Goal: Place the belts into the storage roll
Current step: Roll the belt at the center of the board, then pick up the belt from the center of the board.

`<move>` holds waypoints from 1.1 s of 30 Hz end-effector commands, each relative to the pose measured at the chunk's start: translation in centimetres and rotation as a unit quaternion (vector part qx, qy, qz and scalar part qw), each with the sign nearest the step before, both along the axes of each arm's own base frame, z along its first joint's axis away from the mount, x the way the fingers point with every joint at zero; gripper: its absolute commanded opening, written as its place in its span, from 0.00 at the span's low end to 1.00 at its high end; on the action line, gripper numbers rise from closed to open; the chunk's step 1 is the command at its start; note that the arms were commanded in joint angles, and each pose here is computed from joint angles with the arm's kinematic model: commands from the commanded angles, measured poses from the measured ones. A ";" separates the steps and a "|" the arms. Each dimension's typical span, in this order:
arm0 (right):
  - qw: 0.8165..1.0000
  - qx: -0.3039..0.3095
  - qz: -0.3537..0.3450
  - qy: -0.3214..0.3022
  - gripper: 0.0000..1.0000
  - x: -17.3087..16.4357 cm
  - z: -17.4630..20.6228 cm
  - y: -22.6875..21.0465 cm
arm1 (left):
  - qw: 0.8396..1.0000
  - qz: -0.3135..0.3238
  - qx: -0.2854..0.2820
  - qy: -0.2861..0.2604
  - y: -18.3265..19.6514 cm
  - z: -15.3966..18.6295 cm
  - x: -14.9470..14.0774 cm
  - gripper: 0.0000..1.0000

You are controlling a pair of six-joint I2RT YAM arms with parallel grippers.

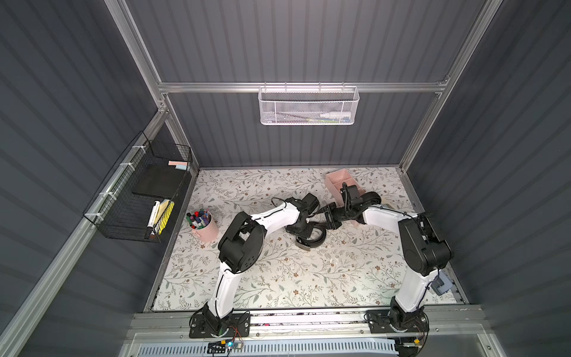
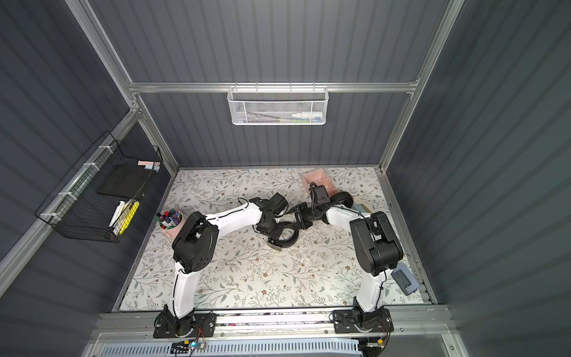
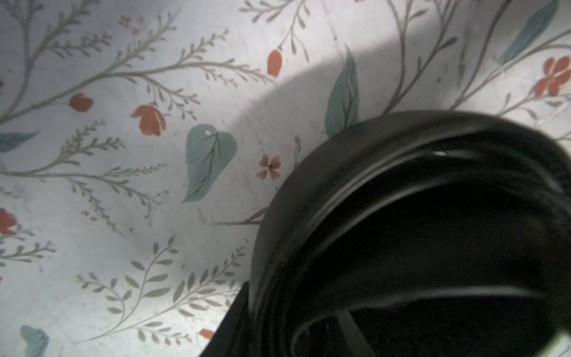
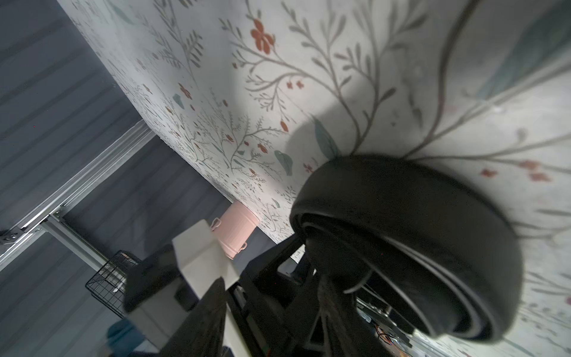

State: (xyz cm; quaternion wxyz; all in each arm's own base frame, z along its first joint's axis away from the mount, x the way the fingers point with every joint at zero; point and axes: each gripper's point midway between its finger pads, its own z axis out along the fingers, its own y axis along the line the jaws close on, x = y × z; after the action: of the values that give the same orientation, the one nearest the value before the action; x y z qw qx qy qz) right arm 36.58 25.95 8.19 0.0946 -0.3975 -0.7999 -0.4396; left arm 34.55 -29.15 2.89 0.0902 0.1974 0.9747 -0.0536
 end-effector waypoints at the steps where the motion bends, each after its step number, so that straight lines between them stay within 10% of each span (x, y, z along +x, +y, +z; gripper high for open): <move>1: 1.000 0.009 -0.002 0.029 0.52 -1.0 -1.0 0.2 | 0.999 0.002 0.037 0.016 1.2 -1.1 -0.7 0.37; 33: 0.976 -0.192 0.004 0.097 0.57 1.6 -6.3 -1.9 | 0.990 -0.041 -0.135 -0.015 -2.8 0.2 -2.5 0.37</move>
State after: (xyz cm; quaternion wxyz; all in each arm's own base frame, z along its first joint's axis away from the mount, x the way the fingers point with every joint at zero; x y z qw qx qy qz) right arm 38.11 26.47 4.39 0.1211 -0.4163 -0.8446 -0.3143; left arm 34.13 -30.58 2.78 0.1459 0.2006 0.9589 -0.1376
